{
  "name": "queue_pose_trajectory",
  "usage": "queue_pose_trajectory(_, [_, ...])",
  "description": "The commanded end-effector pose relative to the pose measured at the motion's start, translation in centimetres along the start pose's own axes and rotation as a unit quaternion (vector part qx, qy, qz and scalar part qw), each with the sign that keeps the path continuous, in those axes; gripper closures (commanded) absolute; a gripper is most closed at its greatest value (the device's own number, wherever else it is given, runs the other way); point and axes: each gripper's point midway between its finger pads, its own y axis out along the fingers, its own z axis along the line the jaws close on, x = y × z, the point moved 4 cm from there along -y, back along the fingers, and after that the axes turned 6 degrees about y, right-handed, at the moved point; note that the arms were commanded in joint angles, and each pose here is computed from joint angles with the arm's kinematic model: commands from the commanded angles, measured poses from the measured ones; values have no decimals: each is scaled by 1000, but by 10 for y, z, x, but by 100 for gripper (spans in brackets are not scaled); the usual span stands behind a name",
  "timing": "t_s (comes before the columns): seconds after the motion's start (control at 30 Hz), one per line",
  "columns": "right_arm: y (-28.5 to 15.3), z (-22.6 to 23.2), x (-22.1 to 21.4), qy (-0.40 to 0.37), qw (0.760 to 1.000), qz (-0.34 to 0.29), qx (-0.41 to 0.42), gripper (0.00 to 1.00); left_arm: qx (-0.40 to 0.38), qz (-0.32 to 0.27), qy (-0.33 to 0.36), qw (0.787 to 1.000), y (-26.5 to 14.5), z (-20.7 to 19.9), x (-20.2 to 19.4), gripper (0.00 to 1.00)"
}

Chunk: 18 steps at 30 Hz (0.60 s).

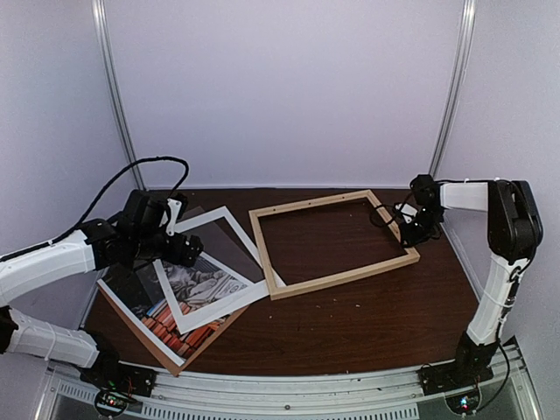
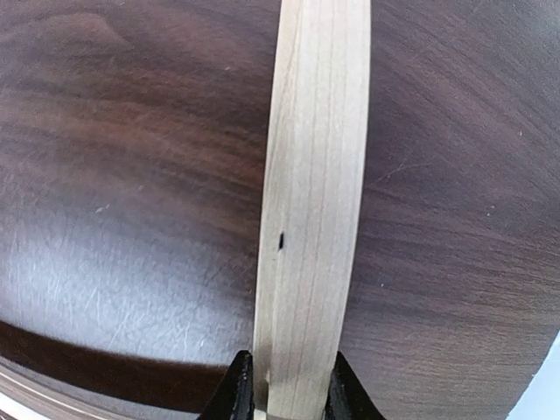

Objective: Put the photo into the frame
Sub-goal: Adjust the frame body at the center of the board.

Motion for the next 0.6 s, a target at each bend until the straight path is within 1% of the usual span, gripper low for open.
queue_pose_trajectory(0.0, [-20,-2,1,-87,996,-28,-1,91,-33,-31,17,999,-2,-12,22,2])
queue_pose_trajectory(0.17, [-24,-3,0,-96,994,-40,28,91,-46,-42,33,998,1,-21,27,2])
queue_pose_trajectory(0.37, [-1,-5,-6,-91,995,13,35,87,-50,-32,37,998,9,-26,26,2])
queue_pose_trajectory(0.57, [5,-14,-3,-65,998,25,5,81,-50,-27,34,998,13,-28,23,2])
